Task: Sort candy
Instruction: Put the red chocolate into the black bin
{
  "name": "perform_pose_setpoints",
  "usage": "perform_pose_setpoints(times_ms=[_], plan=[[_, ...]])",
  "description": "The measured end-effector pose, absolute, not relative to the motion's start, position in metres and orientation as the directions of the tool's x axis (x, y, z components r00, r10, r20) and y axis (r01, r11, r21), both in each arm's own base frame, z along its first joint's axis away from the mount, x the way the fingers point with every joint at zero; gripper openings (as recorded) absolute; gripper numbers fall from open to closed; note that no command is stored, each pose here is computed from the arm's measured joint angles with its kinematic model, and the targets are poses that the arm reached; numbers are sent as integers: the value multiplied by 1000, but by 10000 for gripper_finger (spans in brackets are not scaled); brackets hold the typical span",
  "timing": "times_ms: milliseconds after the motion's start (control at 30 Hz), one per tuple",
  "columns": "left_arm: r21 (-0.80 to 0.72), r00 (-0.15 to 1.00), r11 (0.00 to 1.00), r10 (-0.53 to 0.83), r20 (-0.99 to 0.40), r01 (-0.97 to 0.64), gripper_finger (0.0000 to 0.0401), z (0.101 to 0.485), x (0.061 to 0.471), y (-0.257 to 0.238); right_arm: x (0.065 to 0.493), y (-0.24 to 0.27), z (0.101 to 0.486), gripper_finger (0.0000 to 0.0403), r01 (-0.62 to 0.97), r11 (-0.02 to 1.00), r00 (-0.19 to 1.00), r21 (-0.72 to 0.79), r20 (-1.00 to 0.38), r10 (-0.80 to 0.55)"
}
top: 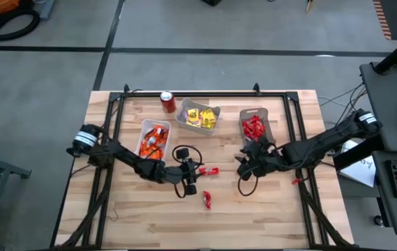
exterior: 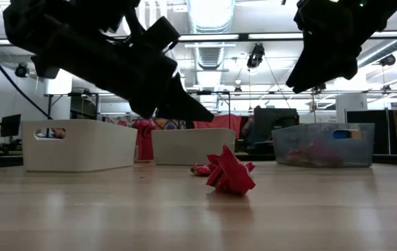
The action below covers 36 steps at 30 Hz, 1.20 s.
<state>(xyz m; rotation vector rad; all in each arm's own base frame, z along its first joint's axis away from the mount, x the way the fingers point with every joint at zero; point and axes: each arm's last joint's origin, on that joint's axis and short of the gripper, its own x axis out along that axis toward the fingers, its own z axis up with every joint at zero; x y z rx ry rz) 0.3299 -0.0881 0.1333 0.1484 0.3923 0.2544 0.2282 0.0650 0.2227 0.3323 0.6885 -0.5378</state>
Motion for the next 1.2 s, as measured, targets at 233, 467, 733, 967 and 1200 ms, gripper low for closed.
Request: perform_pose_setpoints(times_ms=[233, 467, 733, 967, 1200], plan=[[176, 896, 965, 249, -367, -196, 140, 117, 335, -90, 233, 66, 215, 164, 580, 811, 626, 82, -681, -379], [162, 884, 966, 252, -394, -203, 154, 106, 352, -96, 236, 67, 214, 164, 577, 811, 640, 98, -670, -375], [267, 784, 951, 283, -552, -156, 222, 94, 372, -102, 238, 67, 212, 164, 587, 805, 637, 83, -661, -396], [262, 781, 947, 303, -546, -184, 250, 84, 374, -101, 238, 67, 213, 164, 588, 804, 642, 88, -656, -397], [256, 781, 950, 294, -551, -176, 209, 83, 374, -100, 239, 68, 213, 164, 583, 807, 647, 90, -652, -395]])
